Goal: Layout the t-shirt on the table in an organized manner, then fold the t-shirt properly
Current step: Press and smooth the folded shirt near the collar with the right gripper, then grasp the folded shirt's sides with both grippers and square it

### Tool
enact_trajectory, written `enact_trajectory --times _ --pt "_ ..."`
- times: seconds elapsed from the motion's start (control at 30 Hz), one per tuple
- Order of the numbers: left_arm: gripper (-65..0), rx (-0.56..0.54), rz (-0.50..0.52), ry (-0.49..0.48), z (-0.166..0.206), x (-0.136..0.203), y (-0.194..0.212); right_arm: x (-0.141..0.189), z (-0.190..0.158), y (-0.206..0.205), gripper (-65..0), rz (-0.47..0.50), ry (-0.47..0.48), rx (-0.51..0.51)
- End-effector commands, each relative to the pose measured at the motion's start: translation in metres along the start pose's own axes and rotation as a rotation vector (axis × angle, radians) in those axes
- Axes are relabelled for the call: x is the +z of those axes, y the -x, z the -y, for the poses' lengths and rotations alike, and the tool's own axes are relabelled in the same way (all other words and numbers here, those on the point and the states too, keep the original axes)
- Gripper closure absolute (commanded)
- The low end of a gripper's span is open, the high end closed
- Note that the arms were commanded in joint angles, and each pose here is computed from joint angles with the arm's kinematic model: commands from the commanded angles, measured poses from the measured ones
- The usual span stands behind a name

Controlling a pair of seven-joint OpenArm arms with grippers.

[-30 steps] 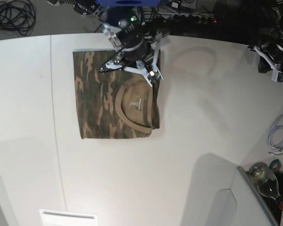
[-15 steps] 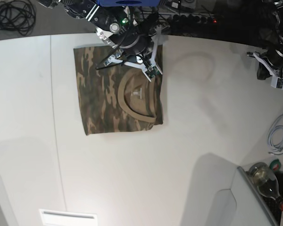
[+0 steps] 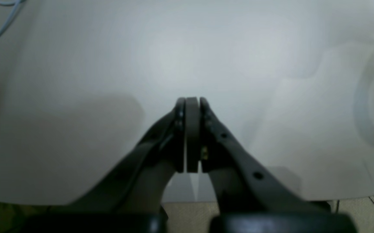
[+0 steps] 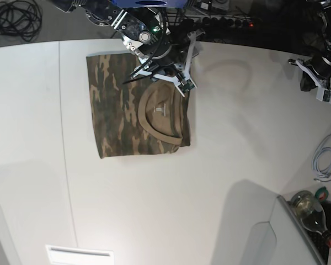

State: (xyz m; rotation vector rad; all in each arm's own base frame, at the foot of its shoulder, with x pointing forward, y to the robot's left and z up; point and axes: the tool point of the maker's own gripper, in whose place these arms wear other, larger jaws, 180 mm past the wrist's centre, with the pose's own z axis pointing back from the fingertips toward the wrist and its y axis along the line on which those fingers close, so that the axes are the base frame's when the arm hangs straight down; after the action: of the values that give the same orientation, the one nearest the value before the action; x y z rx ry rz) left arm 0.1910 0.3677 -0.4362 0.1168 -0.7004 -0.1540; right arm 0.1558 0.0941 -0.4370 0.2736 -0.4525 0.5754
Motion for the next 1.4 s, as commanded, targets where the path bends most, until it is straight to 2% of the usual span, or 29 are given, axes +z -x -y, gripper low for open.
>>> enact_trajectory --times 0.0,0.07,0.17,0.27,0.33,0.43,0.47,0.53,0.6,0.7,0.87,1.0,1.1,1.3,1.37 --pt "0.0 -0.009 0.053 -0.024 -0.012 0.002 -0.02 0.008 -0.002 -0.019 -32.3 0.064 -0.011 0.004" --pt "0.0 -0.01 0.057 -0.022 -0.011 0.001 -0.022 0.018 0.005 -0.024 -32.4 0.076 -0.001 0.014" --pt "0.0 -0.054 0.069 0.04 0.012 -0.006 -0.032 0.037 0.025 -0.042 -32.4 0.129 0.026 0.024" --pt "0.0 -0.093 0.138 0.139 0.068 -0.012 -0.056 0.048 0.076 -0.054 -31.4 0.166 0.125 -0.084" --pt "0.0 -0.094 0.221 0.214 0.113 -0.01 -0.083 0.053 0.11 -0.058 -24.8 0.183 0.191 -0.159" --pt "0.0 -0.118 0.321 0.36 0.189 -0.001 -0.115 0.064 0.158 -0.054 -2.6 0.195 0.294 -0.225" --pt "0.0 -0.118 0.343 0.407 0.213 0.002 -0.123 0.067 0.17 -0.052 0.0 0.197 0.318 -0.236" --pt "0.0 -0.123 0.389 0.503 0.257 0.005 -0.141 0.073 0.19 -0.051 -2.0 0.201 0.363 -0.251" --pt "0.0 -0.108 0.397 0.576 0.291 0.003 -0.148 0.079 0.206 -0.048 -0.9 0.204 0.4 -0.277" --pt "0.0 -0.086 0.392 0.65 0.324 -0.002 -0.152 0.085 0.221 -0.046 -0.6 0.211 0.432 -0.305" --pt "0.0 -0.072 0.331 0.683 0.339 -0.019 -0.141 0.086 0.224 -0.045 -0.6 0.215 0.44 -0.312" --pt "0.0 -0.038 0.231 0.683 0.339 -0.041 -0.112 0.086 0.233 -0.064 -0.6 0.306 0.453 -0.255" --pt "0.0 -0.019 0.178 0.628 0.327 -0.055 -0.098 0.072 0.232 -0.074 -0.2 0.294 0.403 -0.152" --pt "0.0 -0.009 0.144 0.617 0.324 -0.061 -0.088 0.062 0.208 -0.093 -0.2 0.313 0.295 -0.064" --pt "0.0 -0.046 0.132 0.605 0.323 -0.063 -0.084 0.052 0.206 -0.098 -0.2 0.299 0.27 -0.046"
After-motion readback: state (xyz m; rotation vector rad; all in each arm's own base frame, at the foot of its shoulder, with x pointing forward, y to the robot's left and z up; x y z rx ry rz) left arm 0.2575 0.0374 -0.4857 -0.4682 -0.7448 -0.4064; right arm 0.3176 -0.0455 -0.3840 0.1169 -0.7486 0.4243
